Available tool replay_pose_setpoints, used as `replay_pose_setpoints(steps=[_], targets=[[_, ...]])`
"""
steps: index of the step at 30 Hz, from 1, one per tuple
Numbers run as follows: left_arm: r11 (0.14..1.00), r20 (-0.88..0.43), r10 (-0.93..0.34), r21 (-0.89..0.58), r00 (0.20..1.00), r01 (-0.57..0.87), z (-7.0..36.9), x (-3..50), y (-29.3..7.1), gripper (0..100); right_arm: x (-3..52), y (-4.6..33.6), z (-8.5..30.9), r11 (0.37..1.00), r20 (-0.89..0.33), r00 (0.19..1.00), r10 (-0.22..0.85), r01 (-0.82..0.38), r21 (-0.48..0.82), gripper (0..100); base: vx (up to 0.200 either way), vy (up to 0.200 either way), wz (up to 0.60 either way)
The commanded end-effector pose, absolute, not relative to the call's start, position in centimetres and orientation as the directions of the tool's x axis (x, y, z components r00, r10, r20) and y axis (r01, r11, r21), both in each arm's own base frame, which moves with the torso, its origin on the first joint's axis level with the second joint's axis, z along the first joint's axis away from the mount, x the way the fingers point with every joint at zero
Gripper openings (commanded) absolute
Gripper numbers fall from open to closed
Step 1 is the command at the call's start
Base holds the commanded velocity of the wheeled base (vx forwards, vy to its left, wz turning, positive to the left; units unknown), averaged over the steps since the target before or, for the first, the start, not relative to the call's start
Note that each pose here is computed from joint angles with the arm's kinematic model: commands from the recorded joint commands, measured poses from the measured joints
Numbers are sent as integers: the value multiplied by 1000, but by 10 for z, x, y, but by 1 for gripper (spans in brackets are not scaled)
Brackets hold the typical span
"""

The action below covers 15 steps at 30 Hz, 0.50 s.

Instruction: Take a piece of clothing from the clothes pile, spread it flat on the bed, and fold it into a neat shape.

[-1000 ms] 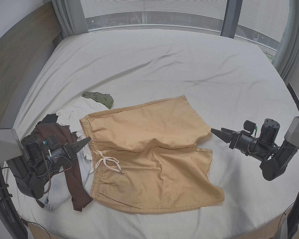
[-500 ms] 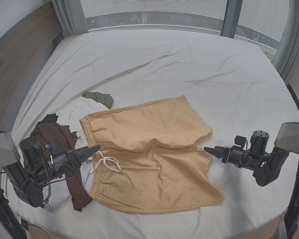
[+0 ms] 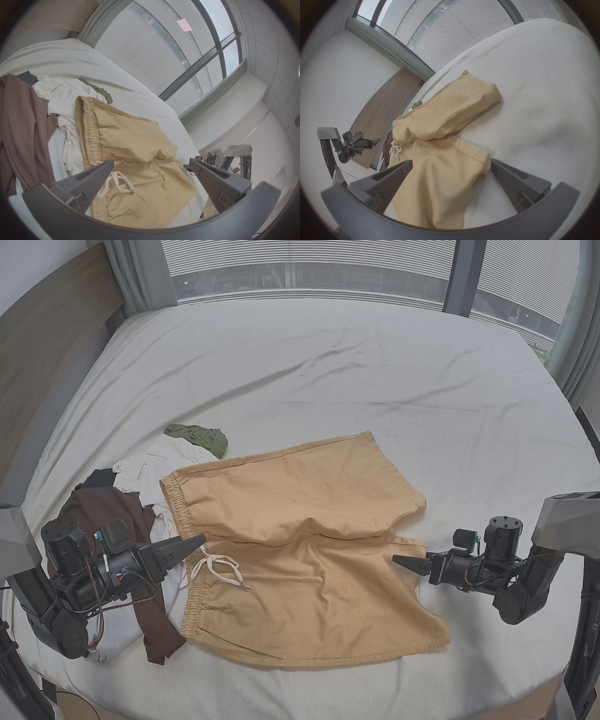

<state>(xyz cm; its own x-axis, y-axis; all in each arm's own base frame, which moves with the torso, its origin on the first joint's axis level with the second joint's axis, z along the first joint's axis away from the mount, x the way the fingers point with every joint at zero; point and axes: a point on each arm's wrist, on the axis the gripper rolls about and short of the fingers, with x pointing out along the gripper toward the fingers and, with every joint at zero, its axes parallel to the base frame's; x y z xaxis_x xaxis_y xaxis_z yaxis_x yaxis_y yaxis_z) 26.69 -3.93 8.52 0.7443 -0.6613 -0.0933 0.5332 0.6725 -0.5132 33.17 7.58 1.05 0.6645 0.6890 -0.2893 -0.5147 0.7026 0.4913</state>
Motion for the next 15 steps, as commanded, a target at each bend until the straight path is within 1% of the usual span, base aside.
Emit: replay_pose_setpoints(steps=[1, 7, 11, 12, 15], targets=[[672, -96, -662, -516, 744, 532, 85, 267, -40, 100, 328, 83, -5, 695, -329, 632, 702, -504, 513, 100, 0, 0, 0], [671, -94, -663, -515, 743, 533, 85, 267, -40, 100, 324, 93, -7, 668, -334, 602, 725, -496, 555, 100, 0, 0, 0], [671, -92, -663, -514, 743, 535, 85, 267, -40, 100, 324, 94, -4, 639, -297, 601, 742, -499, 585, 100, 0, 0, 0], [671, -92, -663, -514, 743, 535, 85, 267, -40, 100, 323, 94, -1, 616, -269, 598, 755, -507, 602, 100, 0, 0, 0], [670, -89, -663, -513, 743, 537, 86, 267, -40, 100, 321, 91, 6, 573, -219, 595, 773, -509, 642, 100, 0, 0, 0]])
